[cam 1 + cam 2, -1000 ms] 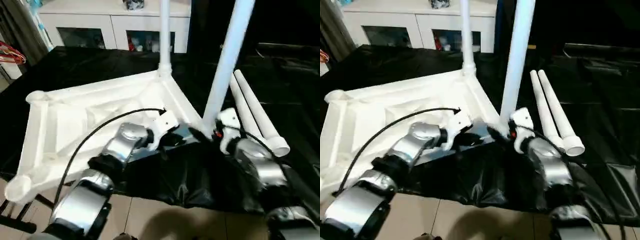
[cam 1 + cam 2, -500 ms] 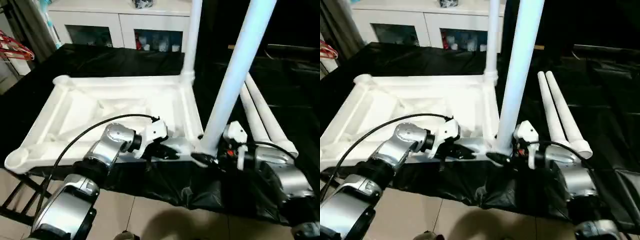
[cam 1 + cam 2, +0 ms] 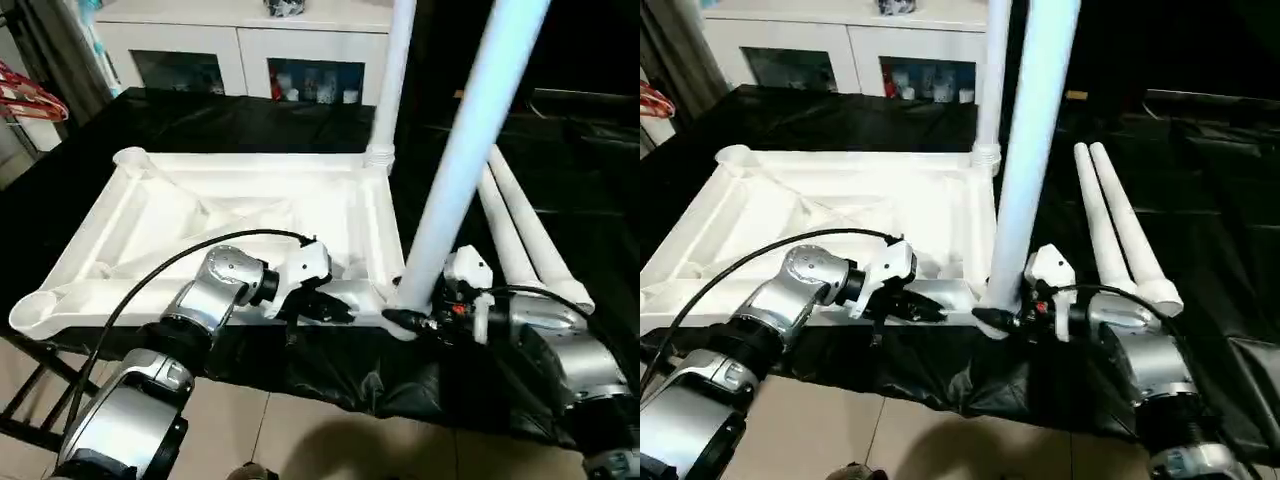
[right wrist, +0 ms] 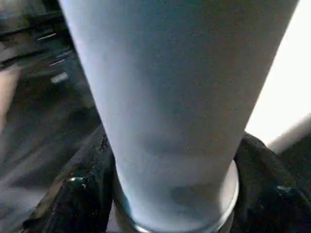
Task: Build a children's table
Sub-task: Rotate leg to tighten
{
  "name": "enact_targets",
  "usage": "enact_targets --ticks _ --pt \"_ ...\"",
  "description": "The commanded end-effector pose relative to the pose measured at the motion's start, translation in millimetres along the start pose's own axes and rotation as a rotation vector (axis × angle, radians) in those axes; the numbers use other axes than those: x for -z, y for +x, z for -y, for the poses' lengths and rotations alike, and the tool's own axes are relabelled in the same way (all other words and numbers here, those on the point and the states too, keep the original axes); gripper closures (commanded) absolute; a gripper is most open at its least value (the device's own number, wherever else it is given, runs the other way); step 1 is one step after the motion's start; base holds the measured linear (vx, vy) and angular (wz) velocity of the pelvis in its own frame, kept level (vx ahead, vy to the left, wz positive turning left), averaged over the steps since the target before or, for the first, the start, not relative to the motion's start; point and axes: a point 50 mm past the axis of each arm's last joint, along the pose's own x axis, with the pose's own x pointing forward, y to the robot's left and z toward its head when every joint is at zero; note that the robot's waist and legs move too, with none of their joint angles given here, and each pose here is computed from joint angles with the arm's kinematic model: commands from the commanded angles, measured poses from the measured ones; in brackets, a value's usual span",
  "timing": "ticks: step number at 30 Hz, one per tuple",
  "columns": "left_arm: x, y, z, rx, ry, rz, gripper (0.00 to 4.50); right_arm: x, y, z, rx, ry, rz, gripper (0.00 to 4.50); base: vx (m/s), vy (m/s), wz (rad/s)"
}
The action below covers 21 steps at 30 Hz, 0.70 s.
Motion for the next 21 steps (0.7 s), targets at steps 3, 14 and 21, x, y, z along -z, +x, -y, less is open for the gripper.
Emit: enact_targets --ticks 3,14,21 --pt "-21.4 22.2 -11.1 -0.169 -0.016 0.020 4.50 14.8 27.0 2.9 0.217 0.068 -0.076 1.80 -0.021 -0.001 0.00" --pt "-43.2 50.9 -12.5 -0.285 -0.062 0.061 4.50 -0.8 66.8 -4.1 0.330 0.140 0.031 1.10 0.000 0.000 0.00" --pt "-35.8 42.0 -9.8 -0.210 -0.025 0.073 4.50 -2.5 53.9 -2.3 0.240 0.047 0.035 0.71 0.000 0.000 0.00"
